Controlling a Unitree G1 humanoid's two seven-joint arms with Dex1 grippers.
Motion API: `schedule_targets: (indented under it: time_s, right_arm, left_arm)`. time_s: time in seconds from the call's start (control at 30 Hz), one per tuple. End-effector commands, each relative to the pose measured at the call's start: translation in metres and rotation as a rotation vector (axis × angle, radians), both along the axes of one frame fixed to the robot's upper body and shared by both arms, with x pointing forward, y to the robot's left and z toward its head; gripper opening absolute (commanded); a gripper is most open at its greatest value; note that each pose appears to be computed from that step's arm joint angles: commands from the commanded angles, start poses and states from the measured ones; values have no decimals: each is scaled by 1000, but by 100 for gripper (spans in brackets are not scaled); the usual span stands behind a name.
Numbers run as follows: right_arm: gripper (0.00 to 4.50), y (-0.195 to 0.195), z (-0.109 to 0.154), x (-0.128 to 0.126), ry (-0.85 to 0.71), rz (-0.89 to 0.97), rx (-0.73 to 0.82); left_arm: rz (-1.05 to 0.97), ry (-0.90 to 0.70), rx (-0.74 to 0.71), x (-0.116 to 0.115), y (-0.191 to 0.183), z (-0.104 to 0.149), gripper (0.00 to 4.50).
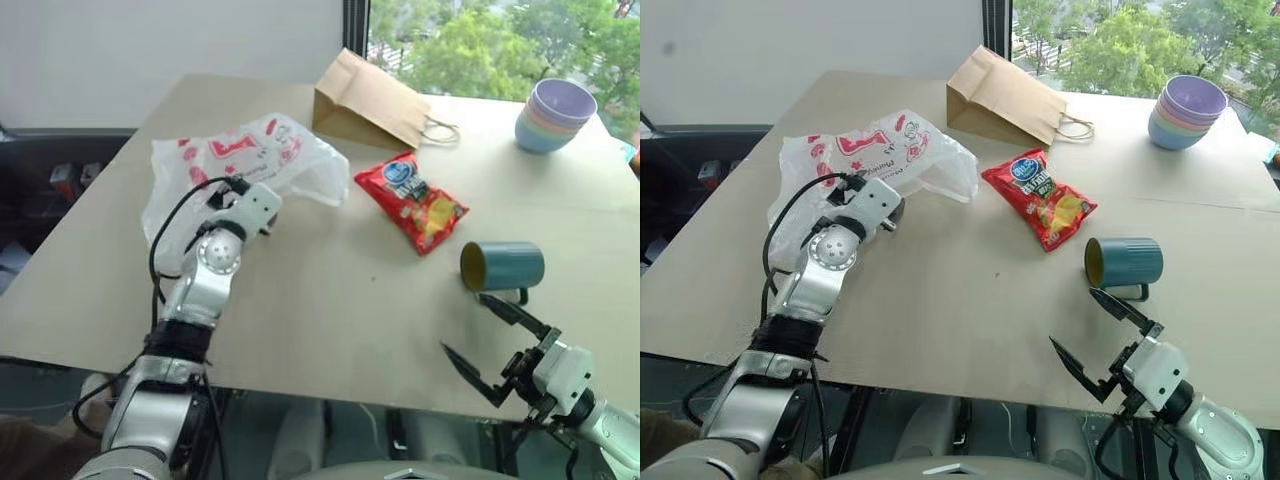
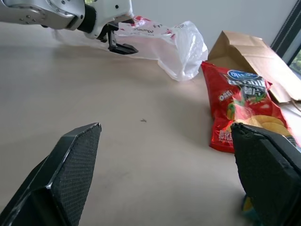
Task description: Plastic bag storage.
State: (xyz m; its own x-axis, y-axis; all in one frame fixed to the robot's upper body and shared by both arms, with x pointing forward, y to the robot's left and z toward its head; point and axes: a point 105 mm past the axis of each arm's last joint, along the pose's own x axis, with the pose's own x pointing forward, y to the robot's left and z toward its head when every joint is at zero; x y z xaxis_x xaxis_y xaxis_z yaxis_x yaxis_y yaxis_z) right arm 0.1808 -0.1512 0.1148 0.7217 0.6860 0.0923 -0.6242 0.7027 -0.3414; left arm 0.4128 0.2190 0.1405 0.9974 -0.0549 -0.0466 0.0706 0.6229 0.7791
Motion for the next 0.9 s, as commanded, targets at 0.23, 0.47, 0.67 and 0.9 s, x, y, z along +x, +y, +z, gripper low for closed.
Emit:
schedule_targets:
  time_s: [0.23,0.47,0.67,0.9]
  right_arm:
    - [450,-13,9,22,-52,-193,-100]
    - [450,-38,-20,46,189,-377,-217]
    - [450,-55,-32,57,308,-459,-282]
    - [450,-64,-18,71,343,-404,-518]
  left_arm:
    - [0,-117,-128,12,8,52,139]
    - [-132,-189,-298,7,-16,110,4]
    - [-223,-155,-345,-4,-39,133,4]
    - [-255,-150,-355,-10,-53,146,4]
